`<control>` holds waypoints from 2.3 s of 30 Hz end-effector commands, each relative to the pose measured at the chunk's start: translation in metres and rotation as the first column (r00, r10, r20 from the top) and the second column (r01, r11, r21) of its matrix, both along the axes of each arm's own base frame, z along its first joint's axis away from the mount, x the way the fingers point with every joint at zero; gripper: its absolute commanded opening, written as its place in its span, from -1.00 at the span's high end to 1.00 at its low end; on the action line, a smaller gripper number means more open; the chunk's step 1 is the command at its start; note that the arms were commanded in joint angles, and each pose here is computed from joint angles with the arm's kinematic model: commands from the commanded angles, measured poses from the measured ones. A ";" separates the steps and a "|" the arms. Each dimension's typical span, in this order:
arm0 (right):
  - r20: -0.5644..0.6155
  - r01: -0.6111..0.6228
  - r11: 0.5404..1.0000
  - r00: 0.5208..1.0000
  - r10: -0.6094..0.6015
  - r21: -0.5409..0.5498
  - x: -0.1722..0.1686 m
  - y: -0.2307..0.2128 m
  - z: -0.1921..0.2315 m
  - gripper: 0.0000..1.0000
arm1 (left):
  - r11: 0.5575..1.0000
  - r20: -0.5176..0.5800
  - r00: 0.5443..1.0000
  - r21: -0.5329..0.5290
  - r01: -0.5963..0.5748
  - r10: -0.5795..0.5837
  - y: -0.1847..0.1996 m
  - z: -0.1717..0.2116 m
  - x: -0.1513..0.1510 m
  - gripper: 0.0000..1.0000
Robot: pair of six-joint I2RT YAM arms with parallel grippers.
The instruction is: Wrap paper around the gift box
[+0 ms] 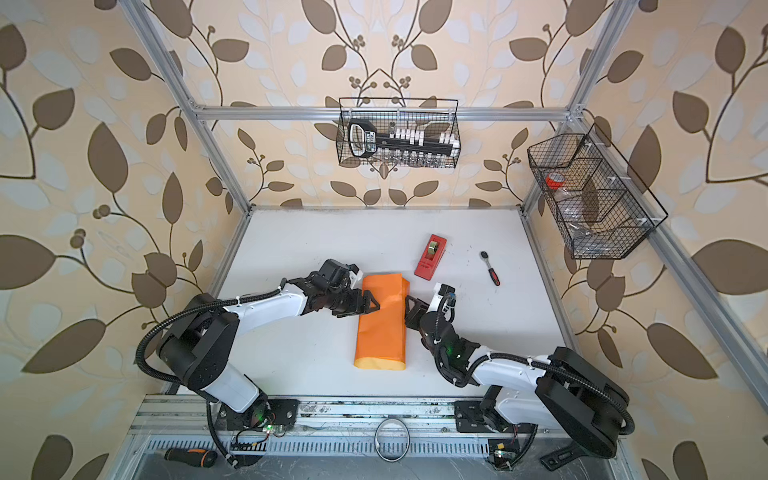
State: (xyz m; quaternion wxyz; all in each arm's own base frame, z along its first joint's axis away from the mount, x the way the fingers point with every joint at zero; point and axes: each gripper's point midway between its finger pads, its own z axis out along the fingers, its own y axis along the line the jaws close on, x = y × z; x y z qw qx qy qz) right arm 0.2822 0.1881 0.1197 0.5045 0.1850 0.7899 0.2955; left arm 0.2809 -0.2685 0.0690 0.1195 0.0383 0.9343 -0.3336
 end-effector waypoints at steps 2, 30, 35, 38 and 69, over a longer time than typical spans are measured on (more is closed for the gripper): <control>-0.051 0.010 0.994 0.999 -0.016 -0.107 -0.009 -0.021 -0.019 0.15 | 0.988 -0.114 0.993 0.156 -0.001 0.019 0.028 -0.044 -0.025 -0.63; -0.241 -0.447 0.876 0.884 0.401 -0.183 -0.018 0.024 -0.022 0.18 | 0.988 -0.117 0.993 0.156 0.002 0.016 0.026 -0.044 -0.024 -0.63; -0.240 -0.457 0.869 0.880 0.410 -0.188 -0.014 0.027 -0.020 0.26 | 0.988 -0.117 0.993 0.156 0.002 0.016 0.026 -0.045 -0.024 -0.63; -0.243 -0.459 0.868 0.879 0.411 -0.189 -0.012 0.028 -0.022 0.27 | 0.988 -0.120 0.993 0.156 0.003 0.016 0.026 -0.045 -0.024 -0.63; -0.279 -0.476 0.861 0.864 0.420 -0.180 -0.003 0.021 -0.025 -0.07 | 0.989 -0.120 0.993 0.151 0.004 0.014 0.026 -0.044 -0.024 -0.63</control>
